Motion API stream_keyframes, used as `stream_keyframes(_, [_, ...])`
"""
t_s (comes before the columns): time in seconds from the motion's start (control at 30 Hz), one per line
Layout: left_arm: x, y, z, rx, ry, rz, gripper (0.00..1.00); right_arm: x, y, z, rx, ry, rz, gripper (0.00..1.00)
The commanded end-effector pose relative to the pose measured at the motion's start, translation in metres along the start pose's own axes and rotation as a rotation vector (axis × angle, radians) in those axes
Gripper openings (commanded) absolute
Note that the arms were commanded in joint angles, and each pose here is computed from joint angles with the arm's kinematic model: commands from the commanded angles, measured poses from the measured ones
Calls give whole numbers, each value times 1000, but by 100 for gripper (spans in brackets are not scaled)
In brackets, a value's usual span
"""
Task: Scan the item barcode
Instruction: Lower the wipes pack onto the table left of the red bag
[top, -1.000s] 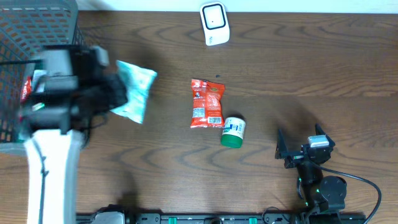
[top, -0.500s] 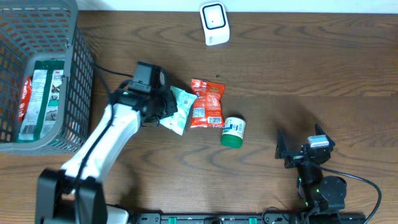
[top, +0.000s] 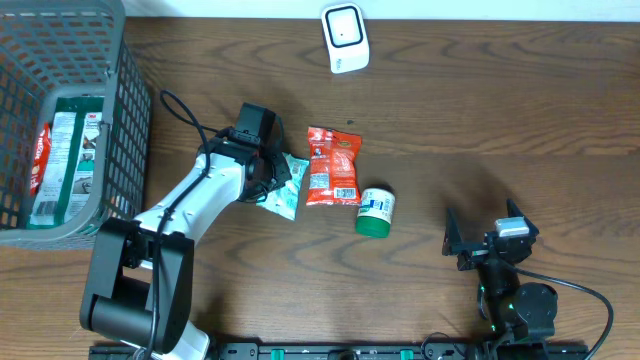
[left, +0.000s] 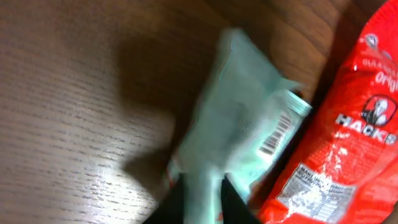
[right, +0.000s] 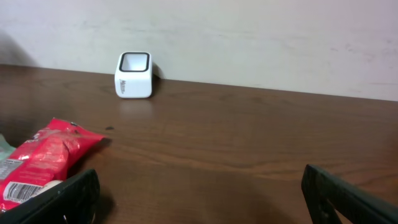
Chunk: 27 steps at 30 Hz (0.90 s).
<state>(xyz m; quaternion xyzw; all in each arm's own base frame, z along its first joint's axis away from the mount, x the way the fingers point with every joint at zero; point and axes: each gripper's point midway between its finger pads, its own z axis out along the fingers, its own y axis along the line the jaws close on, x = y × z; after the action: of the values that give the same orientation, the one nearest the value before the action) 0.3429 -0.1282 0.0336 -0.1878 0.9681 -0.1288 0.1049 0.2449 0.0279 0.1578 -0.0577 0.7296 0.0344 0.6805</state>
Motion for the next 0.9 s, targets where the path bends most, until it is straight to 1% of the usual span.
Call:
stream_keyframes(0.0, [0,-2,-1,9,-3,-3,43,1,0,0,-1,1,17,99])
stream_keyframes(0.03, [-1,-10,-7,47,1,35,51,1,0,0,-2,1,17,99])
stream_keyframes(0.07, [-3,-14,-11,61,-4,53,53,1,0,0,-2,1,17,99])
stream_keyframes(0.23, [-15,-27,-39,106,-82,97,58,1,0,0,-1,1,17,99])
stream_keyframes(0.3, [-17,-30,-48,121,-104,130,58,1,0,0,-1,1,17,99])
stream_keyframes(0.33, [-16,-30,-52,122,-107,142,56,1,0,0,-1,1,17,99])
stream_keyframes(0.37, [-15,-29,-53,120,-106,154,52,1,0,0,-1,1,17,99])
stream_keyframes(0.4, [-14,-28,-53,116,-102,169,40,1,0,0,-1,1,17,99])
stream_keyframes(0.43, [-11,-26,-52,108,-92,183,23,1,0,0,-2,1,17,99])
stream_keyframes(0.47, [-8,-24,-51,100,-81,188,10,1,0,0,-1,1,17,99])
stream_keyframes(0.5, [-4,-21,-49,88,-64,188,8,1,0,0,-2,1,17,99])
stream_keyframes(0.53, [-1,-19,-48,80,-51,187,7,1,0,0,-2,1,17,99])
stream_keyframes(0.73, [18,-7,-29,45,7,194,7,1,0,0,-2,1,17,99])
stream_keyframes(0.87, [22,-3,-19,28,32,191,8,1,0,0,-2,1,17,99])
